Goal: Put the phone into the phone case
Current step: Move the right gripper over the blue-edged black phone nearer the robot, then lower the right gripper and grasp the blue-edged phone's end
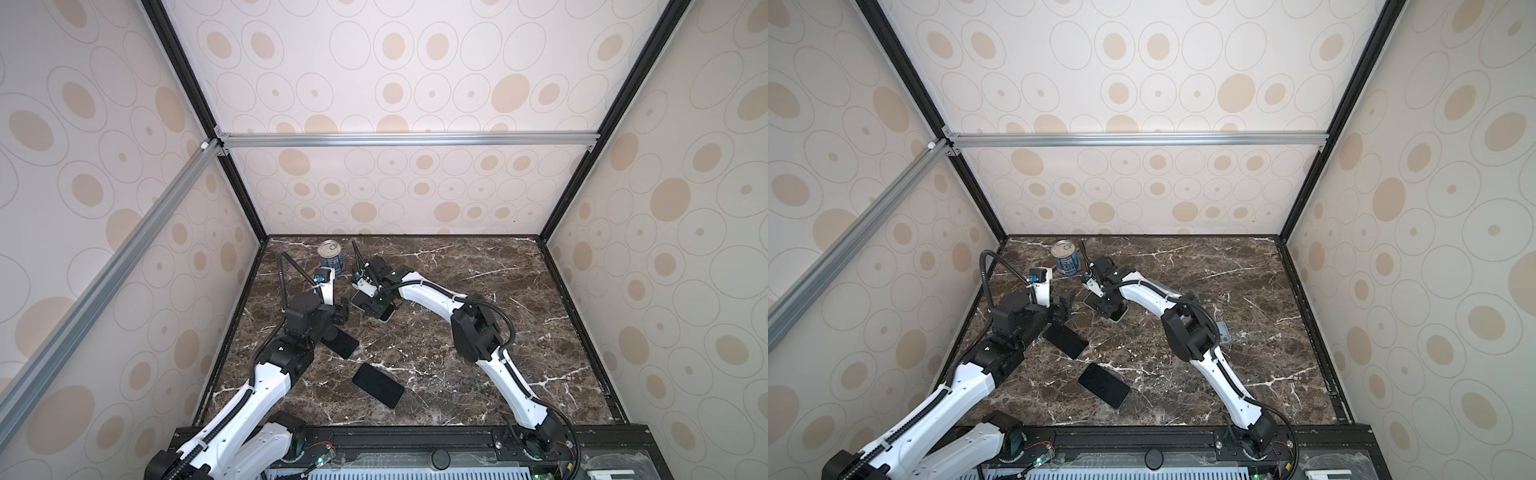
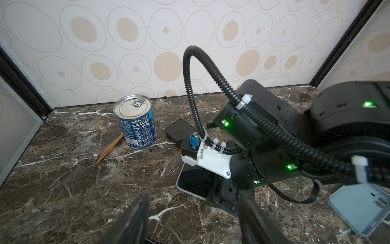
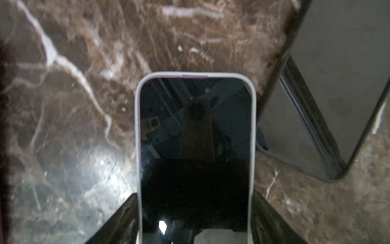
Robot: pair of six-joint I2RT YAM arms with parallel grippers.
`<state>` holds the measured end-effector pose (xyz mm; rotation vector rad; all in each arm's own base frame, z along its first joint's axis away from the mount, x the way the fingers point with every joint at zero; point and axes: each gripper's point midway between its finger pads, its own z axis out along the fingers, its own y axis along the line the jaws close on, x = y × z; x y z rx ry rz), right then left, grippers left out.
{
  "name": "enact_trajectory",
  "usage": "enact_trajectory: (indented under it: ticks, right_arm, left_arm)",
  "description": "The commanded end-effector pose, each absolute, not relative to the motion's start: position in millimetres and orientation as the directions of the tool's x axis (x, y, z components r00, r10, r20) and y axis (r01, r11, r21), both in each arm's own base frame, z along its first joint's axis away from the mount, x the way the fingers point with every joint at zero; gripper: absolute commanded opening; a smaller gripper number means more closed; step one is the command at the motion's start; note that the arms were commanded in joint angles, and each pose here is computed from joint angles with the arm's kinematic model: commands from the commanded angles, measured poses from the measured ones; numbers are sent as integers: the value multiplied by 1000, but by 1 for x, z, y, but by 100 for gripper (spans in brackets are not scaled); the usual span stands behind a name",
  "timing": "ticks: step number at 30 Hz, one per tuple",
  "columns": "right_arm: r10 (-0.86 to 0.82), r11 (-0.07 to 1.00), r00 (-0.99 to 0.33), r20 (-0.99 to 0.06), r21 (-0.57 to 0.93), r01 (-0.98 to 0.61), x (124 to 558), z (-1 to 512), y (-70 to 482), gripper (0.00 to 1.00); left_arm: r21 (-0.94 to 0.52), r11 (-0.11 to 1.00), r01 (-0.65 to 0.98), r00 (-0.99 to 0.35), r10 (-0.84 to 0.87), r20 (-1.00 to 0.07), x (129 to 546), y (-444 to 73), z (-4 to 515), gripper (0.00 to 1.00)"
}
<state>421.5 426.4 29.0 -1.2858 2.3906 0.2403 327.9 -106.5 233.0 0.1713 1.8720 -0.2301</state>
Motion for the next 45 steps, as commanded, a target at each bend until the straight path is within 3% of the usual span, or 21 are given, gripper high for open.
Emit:
enact_trajectory:
  ticks: [1, 6, 11, 18, 27, 32, 37, 45]
  right_arm:
    - [-709, 627, -547, -446, -43, -778, 433, 27, 430, 83]
    - [-667, 610, -523, -531, 13, -792, 431, 79, 447, 99]
    - [-647, 562, -471, -599, 43, -826, 403, 151, 444, 99]
    - [-599, 575, -464, -653, 52, -816, 326, 194, 399, 99]
    - [-659, 555, -416, -627, -32, -831, 199, 162, 342, 99]
    - [-701, 537, -423, -574, -35, -843, 155, 130, 332, 99]
    - [-766, 502, -428, -479, -31, -864, 138, 91, 345, 99]
    - [-804, 505, -452, -387, -42, -862, 144, 56, 376, 99]
  left_arm:
    - [-95, 968, 232, -268, -31, -963, 329, -105, 255, 67]
    - [-113, 967, 227, -277, -47, -960, 331, -103, 253, 66]
    - [-120, 966, 227, -272, -55, -961, 331, -102, 256, 66]
    - [-104, 962, 251, -258, -37, -965, 328, -104, 262, 66]
    - [-102, 946, 307, -242, -26, -970, 321, -112, 268, 66]
    - [-159, 944, 289, -369, -43, -928, 313, -113, 252, 66]
    - [-204, 942, 265, -501, -46, -864, 297, -112, 212, 66]
    - [-160, 972, 175, -538, -41, -842, 285, -91, 173, 66]
